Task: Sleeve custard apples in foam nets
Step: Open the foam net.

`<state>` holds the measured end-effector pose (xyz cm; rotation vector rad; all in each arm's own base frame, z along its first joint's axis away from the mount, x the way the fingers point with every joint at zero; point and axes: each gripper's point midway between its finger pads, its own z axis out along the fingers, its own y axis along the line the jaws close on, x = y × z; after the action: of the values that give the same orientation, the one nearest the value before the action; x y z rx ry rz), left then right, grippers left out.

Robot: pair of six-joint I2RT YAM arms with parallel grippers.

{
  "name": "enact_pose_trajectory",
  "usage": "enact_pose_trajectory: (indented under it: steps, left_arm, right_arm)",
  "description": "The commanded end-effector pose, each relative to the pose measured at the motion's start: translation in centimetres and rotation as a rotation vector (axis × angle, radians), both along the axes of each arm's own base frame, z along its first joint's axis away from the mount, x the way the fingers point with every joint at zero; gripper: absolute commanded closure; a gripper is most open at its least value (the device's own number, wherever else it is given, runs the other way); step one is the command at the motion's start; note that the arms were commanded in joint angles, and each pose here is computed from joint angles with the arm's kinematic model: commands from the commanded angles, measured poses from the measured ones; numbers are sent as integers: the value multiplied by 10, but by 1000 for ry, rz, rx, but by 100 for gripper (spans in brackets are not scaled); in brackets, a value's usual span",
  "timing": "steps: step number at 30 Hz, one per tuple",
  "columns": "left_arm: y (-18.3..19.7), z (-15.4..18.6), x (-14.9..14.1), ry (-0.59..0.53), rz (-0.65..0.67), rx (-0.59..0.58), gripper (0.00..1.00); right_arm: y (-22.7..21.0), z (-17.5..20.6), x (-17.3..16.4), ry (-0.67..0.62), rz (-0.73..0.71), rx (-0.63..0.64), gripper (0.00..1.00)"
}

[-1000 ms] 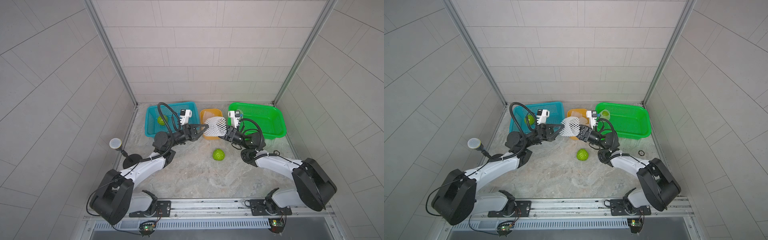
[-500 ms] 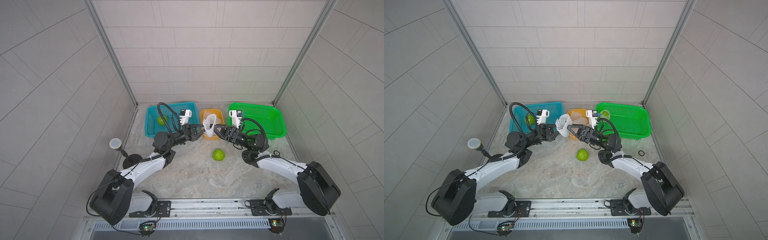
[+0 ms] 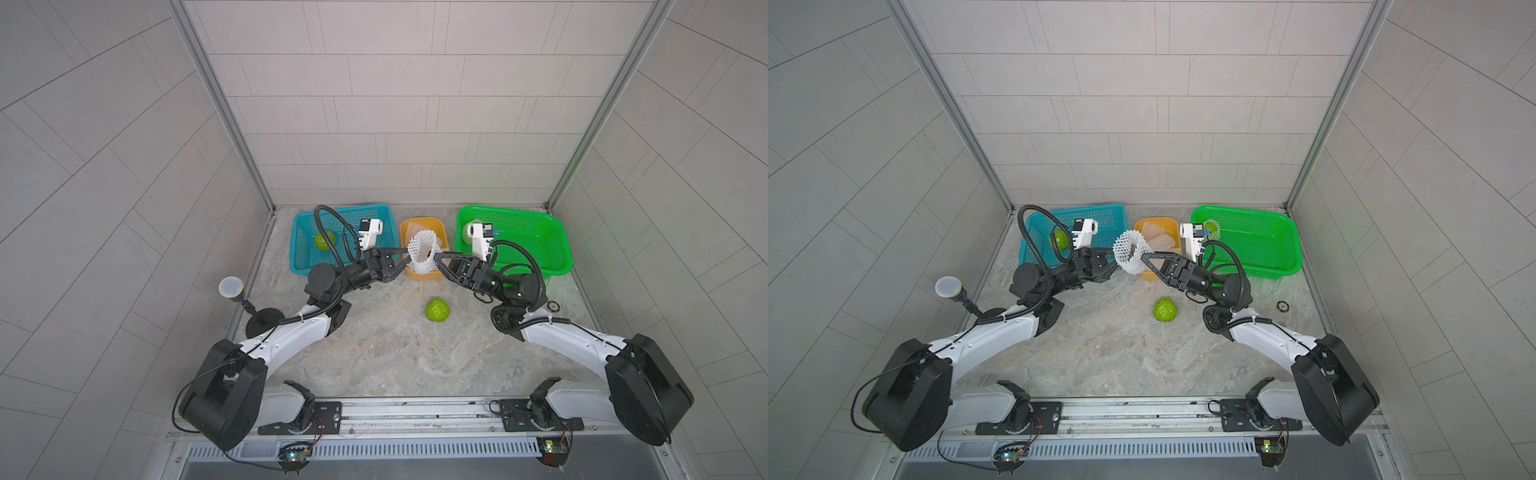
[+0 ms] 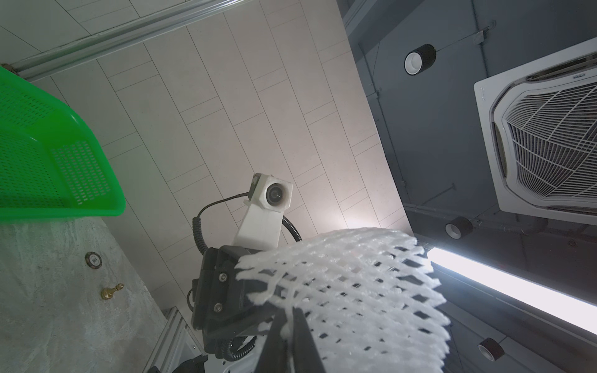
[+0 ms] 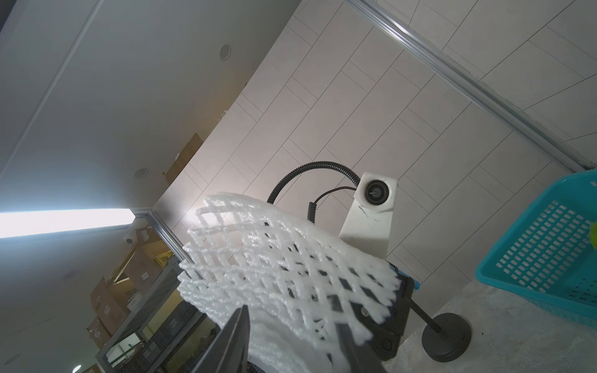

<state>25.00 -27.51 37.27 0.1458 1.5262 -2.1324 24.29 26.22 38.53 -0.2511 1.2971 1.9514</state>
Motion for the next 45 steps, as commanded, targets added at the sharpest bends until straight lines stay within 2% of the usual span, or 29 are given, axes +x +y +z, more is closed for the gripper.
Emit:
enact_pose_trajectory:
  steps: [1, 10, 19, 27, 45]
  left_arm:
    - [8, 18, -11, -95, 11, -39, 89]
    - [8, 14, -13, -83, -1, -32, 87]
    - [6, 3, -13, -48, -18, -15, 87]
    - [2, -11, -7, -15, -16, 4, 94]
    - [-25, -76, 15, 101, -48, 110, 95]
  right_arm:
    - [-9, 6, -10, -21, 6, 25, 60]
    - [-11, 1, -8, -11, -3, 18, 74]
    - [-26, -11, 2, 22, -39, -1, 82]
    - [-36, -29, 13, 63, -54, -38, 90]
    - [-62, -80, 23, 181, -93, -113, 90]
